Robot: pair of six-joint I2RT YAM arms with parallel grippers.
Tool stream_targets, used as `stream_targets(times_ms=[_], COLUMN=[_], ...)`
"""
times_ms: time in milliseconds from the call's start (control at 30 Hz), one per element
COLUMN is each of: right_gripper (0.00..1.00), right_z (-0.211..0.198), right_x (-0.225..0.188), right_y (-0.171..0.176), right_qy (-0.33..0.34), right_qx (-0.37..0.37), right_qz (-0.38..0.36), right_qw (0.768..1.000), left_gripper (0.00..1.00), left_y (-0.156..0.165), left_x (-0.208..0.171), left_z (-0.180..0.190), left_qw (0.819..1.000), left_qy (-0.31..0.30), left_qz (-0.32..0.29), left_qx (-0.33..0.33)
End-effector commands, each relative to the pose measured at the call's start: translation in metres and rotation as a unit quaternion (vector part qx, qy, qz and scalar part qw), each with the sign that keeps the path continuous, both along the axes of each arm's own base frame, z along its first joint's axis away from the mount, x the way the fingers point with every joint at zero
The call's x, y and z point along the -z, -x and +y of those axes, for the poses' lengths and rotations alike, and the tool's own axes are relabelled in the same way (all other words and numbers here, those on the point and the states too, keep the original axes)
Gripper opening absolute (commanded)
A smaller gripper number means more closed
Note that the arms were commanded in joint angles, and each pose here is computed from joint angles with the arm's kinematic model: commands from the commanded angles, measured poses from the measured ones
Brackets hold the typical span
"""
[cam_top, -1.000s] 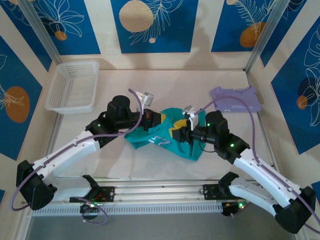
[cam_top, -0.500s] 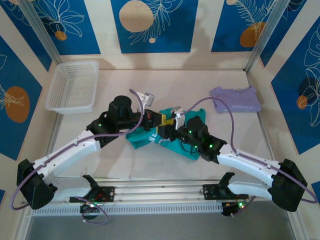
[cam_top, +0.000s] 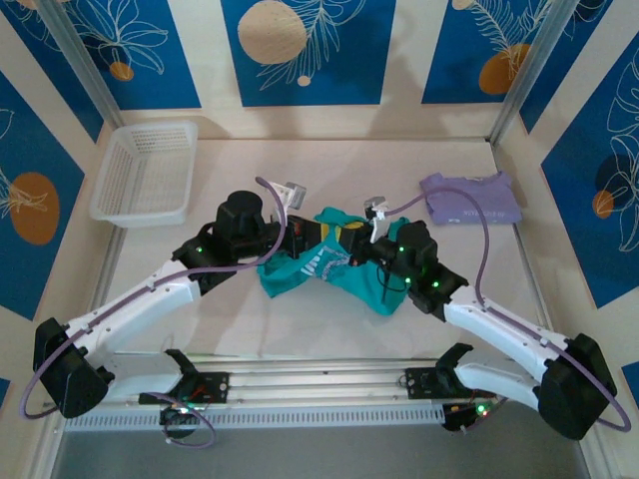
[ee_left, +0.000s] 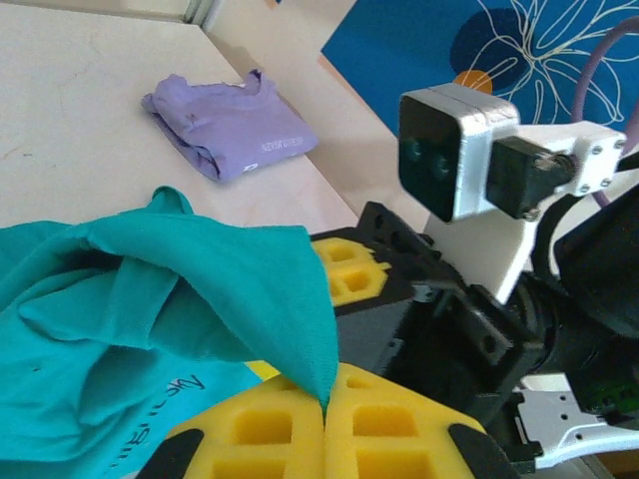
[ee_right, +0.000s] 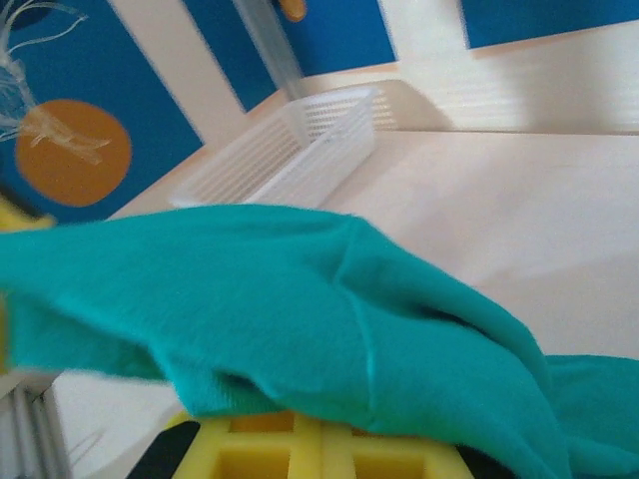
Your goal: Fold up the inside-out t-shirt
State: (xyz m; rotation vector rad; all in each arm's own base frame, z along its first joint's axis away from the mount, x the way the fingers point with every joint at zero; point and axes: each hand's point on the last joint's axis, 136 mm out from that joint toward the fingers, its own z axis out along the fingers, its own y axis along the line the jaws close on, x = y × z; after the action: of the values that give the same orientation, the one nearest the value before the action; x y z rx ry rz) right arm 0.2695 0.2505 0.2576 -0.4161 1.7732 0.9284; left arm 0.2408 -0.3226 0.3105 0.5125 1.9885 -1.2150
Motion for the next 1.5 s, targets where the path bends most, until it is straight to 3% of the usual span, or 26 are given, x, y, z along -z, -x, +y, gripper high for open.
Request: stream_targets(times_ms=[0, 100, 300, 533, 767, 1000, 1100, 1167, 1333, 1400, 1467], right_gripper=[0.0, 0.0, 0.0, 0.0, 0.0, 0.0, 0.0, 0.0, 0.0, 0.0, 0.0], right_z=[0.009, 0.005, -0.004, -0.015, -0.022, -0.022, -0.022, -0.023, -0.036, -0.054, -0.068], right_x=[-0.005, -0.005, -0.002, 0.001, 0.002, 0.003, 0.004, 0.004, 0.011, 0.014, 0.019], right_y=[0.032, 0.044, 0.046, 0.04, 0.036, 0.035, 0.035, 0.035, 0.028, 0.02, 0.016], right_qy=[0.004, -0.016, -0.047, -0.054, -0.058, -0.057, -0.057, -0.056, -0.035, -0.031, -0.036], right_qx=[-0.118, -0.164, -0.183, -0.174, -0.167, -0.163, -0.163, -0.161, -0.11, -0.052, -0.01], right_qz=[-0.011, 0.003, 0.031, 0.044, 0.05, 0.05, 0.05, 0.051, 0.065, 0.084, 0.104], right_qw=[0.993, 0.986, 0.982, 0.982, 0.983, 0.984, 0.984, 0.984, 0.991, 0.995, 0.994], left_gripper=[0.0, 0.01, 0.25, 0.46, 0.53, 0.54, 0.52, 0.46, 0.07, 0.0, 0.0], left_y=[-0.015, -0.032, -0.059, -0.05, -0.038, -0.044, -0.045, -0.046, -0.05, -0.051, -0.048], left_x=[-0.02, -0.021, -0.01, 0.03, 0.058, 0.063, 0.07, 0.07, 0.058, 0.044, 0.023], left_z=[0.004, 0.002, 0.009, 0.038, 0.022, -0.012, -0.025, -0.032, -0.037, -0.026, -0.011], left_qw=[0.999, 0.999, 0.998, 0.999, 0.999, 0.996, 0.993, 0.991, 0.988, 0.99, 0.99], left_qy=[0.019, 0.024, 0.022, -0.006, 0.006, 0.026, 0.032, 0.046, 0.076, 0.086, 0.105], left_qz=[-0.029, -0.026, -0.012, 0.004, 0.038, 0.063, 0.079, 0.087, 0.077, 0.052, 0.009], left_qx=[-0.026, -0.039, -0.051, -0.046, 0.013, 0.065, 0.084, 0.095, 0.108, 0.103, 0.094])
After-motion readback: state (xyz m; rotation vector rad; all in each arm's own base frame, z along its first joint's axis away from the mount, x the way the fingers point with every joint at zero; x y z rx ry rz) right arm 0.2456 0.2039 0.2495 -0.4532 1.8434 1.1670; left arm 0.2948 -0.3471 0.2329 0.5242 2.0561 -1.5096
